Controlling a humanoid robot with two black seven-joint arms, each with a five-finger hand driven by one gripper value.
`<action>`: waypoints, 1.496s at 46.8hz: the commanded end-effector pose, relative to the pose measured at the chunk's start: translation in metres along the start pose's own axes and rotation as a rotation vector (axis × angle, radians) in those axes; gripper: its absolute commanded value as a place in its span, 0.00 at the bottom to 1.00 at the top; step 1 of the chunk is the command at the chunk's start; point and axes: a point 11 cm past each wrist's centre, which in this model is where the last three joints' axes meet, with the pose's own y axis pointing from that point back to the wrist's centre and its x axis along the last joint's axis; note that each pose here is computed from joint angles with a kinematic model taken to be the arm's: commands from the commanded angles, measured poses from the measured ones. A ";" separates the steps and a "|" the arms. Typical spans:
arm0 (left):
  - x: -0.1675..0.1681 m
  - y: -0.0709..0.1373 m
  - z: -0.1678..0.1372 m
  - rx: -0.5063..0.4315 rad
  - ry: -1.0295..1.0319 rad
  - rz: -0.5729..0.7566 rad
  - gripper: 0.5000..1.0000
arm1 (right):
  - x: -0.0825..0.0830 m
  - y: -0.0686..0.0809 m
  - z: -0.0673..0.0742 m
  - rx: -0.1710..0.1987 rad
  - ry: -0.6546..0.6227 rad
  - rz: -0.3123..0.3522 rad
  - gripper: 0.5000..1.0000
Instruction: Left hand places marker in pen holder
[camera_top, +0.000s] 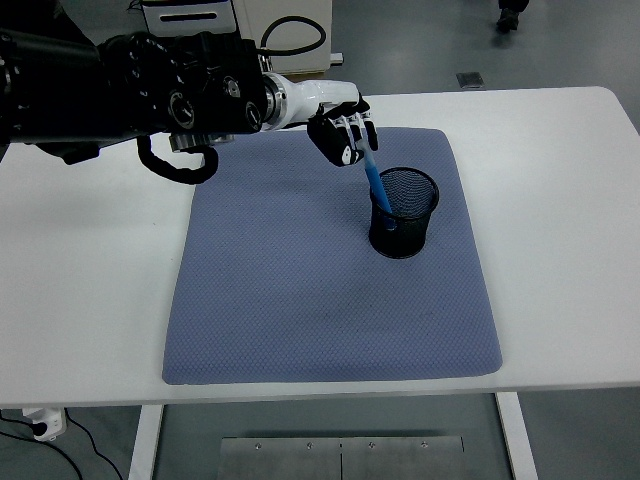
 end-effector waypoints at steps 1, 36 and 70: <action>0.001 0.000 0.000 -0.001 -0.001 0.003 0.48 | 0.000 0.000 0.000 0.000 0.001 0.000 1.00; 0.009 0.000 0.003 -0.007 -0.003 0.037 1.00 | 0.000 0.000 0.000 0.000 -0.001 0.000 1.00; 0.045 0.003 0.007 -0.041 0.055 0.143 1.00 | 0.000 0.000 0.000 0.000 0.001 0.000 1.00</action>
